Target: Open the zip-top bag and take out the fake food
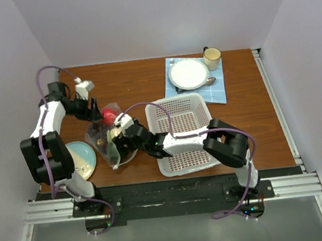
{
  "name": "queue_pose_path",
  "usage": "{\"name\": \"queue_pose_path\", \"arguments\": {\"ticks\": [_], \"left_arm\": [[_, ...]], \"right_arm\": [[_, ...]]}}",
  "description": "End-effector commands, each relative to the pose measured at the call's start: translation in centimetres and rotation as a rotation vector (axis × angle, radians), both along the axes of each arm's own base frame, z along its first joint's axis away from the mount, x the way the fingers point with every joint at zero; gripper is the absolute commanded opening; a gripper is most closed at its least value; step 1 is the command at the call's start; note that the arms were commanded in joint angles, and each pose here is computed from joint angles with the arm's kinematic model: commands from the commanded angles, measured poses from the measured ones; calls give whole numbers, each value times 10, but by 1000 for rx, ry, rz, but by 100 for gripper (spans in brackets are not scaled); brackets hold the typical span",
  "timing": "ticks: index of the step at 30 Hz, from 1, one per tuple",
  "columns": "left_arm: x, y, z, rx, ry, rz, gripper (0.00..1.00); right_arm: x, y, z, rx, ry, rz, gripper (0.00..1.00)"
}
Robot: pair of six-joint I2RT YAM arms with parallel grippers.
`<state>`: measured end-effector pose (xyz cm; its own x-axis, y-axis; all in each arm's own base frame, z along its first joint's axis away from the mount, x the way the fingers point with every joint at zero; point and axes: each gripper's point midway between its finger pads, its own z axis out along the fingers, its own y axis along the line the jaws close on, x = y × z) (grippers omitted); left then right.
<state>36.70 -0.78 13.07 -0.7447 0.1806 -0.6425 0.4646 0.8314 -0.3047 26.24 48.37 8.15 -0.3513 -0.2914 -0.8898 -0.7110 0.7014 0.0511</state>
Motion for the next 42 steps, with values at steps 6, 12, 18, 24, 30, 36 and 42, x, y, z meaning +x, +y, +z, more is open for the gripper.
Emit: {"name": "queue_pose_path", "arguments": {"ticks": [6,12,18,24,30,36,42], "left_arm": [[-21,-31,-34,103,33,-111,64],[-37,-39,-47,96,66,-149,61],[-34,-29,-54,149,48,-119,56],[-15,-19,-60,182,47,-57,47],[-5,-19,-53,176,22,-37,43],[-6,-21,-51,179,19,-35,41],[-17,-26,-53,171,27,-51,39]], "right_arm": [[19,27,10,57,-57,-41,88],[17,35,-9,46,-15,-30,77],[0,12,7,53,20,-19,7],[-26,-22,94,136,0,52,2],[-48,-66,135,88,31,64,6],[-64,-101,133,148,18,63,9],[-62,-115,154,323,-53,13,8]]}}
